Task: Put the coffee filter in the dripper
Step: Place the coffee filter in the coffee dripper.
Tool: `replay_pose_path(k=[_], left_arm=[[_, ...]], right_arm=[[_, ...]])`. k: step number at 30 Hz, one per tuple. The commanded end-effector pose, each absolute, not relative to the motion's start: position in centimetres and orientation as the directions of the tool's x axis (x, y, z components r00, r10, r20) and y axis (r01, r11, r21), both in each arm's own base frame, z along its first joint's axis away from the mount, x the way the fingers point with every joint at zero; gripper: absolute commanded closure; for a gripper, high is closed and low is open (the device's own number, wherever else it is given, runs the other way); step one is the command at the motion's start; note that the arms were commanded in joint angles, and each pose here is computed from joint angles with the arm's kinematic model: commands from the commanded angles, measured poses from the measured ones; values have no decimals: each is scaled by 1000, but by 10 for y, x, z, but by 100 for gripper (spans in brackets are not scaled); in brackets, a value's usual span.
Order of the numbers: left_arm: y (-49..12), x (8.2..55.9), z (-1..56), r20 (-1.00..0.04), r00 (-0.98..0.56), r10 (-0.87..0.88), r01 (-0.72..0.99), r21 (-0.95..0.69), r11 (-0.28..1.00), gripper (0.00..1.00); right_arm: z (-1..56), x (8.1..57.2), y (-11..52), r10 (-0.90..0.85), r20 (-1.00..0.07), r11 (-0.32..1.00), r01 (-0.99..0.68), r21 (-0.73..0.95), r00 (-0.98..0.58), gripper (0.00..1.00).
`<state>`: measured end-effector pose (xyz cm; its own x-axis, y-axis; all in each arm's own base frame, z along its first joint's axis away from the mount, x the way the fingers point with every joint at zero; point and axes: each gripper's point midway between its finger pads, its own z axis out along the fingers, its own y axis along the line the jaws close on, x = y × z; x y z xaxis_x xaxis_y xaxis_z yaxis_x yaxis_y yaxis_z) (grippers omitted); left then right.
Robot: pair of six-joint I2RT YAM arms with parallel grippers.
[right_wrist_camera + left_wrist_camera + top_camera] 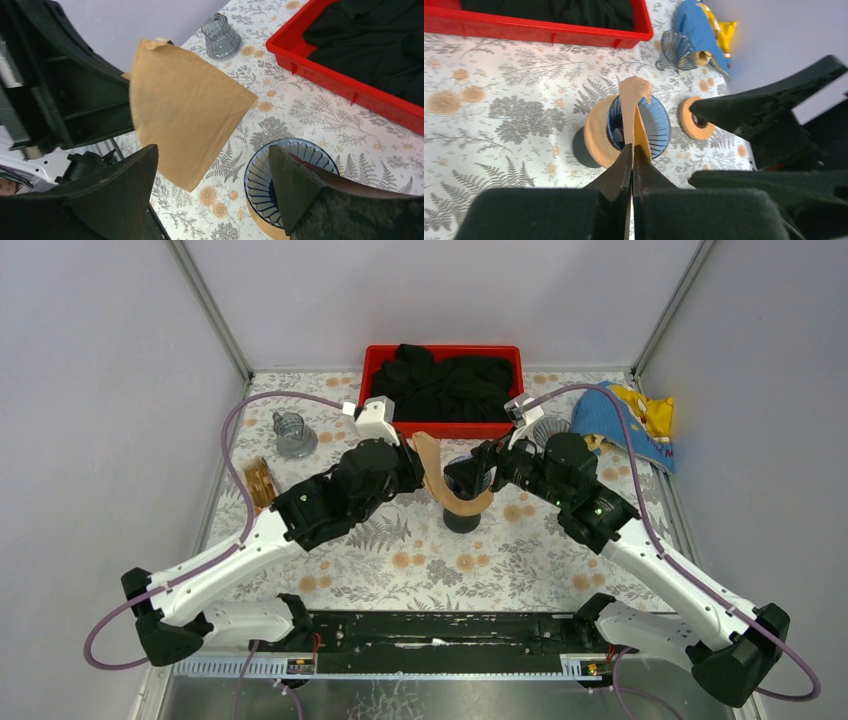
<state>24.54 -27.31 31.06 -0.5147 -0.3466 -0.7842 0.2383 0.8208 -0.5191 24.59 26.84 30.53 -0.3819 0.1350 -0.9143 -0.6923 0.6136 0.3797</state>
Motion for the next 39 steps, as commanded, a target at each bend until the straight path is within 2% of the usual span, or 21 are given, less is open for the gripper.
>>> replay_pose_path(k=[1,9,24,33,39], left_arm=[[-253,258,315,-845,-448,-290,155,-393,906,100],[-246,268,317,-864,-427,-264,95,-334,938,100],[-245,270,320,-863,-422,-277,74,-338,938,100],[-244,267,314,-861,-438,-258,79,-323,943,100],[-239,268,312,-869,-435,-238,69,-296,953,100]], right_arm=[[343,242,278,139,-948,585,-748,313,-287,12],[348,241,298,126,-971,591,-770,238,-203,12],[326,247,328,95,-993,654,-748,113,-66,16],[317,268,308,93,-996,775,-627,81,-14,29],[320,266,306,89,-996,774,-629,76,-10,33]])
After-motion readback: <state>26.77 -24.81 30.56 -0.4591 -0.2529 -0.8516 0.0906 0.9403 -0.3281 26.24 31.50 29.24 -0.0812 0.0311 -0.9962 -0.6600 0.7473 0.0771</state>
